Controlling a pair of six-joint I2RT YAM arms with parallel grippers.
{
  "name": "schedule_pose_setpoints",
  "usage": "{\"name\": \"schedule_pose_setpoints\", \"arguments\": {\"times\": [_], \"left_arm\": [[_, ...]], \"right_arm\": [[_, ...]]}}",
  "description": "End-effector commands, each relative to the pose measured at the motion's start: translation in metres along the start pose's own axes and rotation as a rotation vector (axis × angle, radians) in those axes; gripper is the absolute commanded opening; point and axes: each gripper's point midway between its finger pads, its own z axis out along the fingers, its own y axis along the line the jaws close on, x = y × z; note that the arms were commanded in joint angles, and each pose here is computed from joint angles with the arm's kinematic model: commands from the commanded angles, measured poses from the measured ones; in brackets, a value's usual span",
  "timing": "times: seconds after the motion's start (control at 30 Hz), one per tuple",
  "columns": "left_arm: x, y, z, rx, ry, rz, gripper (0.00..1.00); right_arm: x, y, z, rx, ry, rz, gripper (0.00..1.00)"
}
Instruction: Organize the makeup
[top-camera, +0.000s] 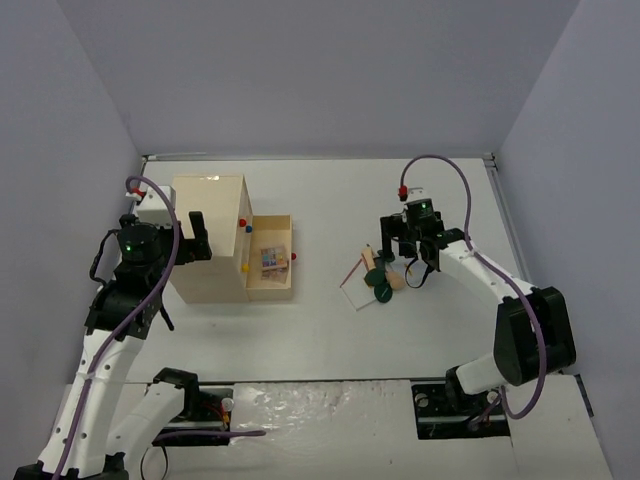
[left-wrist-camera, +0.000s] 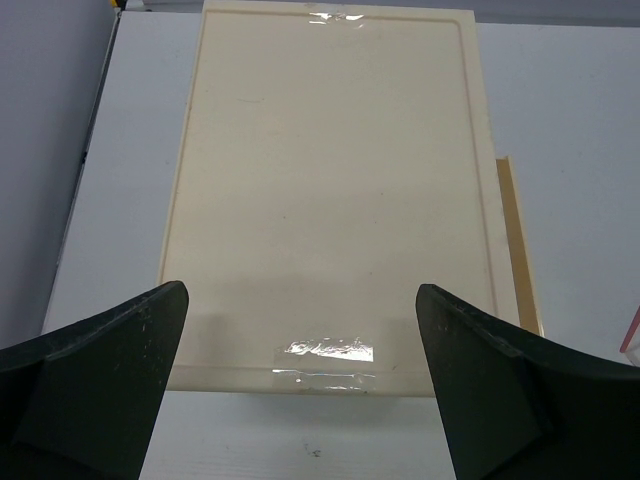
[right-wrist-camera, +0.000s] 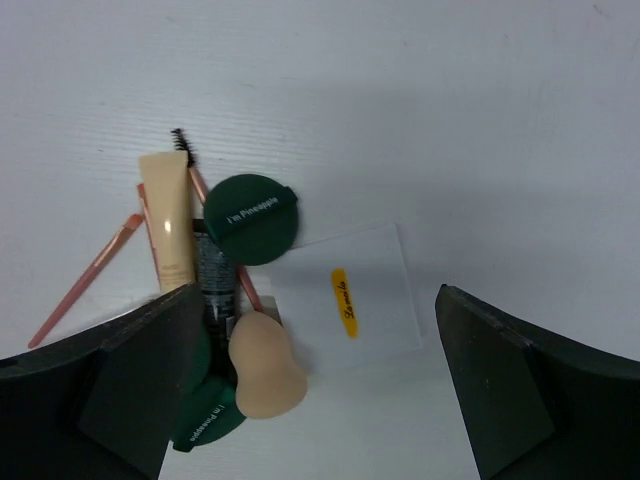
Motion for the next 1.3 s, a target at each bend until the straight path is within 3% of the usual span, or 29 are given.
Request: {"name": "schedule_pose_setpoints", "arguments": {"times": [0.0, 0.33, 1.27], "left_arm": [[-0.025, -0.004, 0.001, 0.014, -0.074, -0.035, 0.97], [-0.026, -0.007, -0.001, 0.031, -0.076, -0.039, 0.97], [-0.025, -0.009, 0.000, 0.045, -0.073, -0.036, 0.97]], "right_arm": [[0.013, -0.052, -0.012, 0.129, -0.008, 0.222, 0.98], [0.048, -0.071, 0.017, 0.171, 0.113, 0.287, 0.97], [0.082, -0.011, 0.039, 0.010, 0.266, 0.106, 1.00]]}}
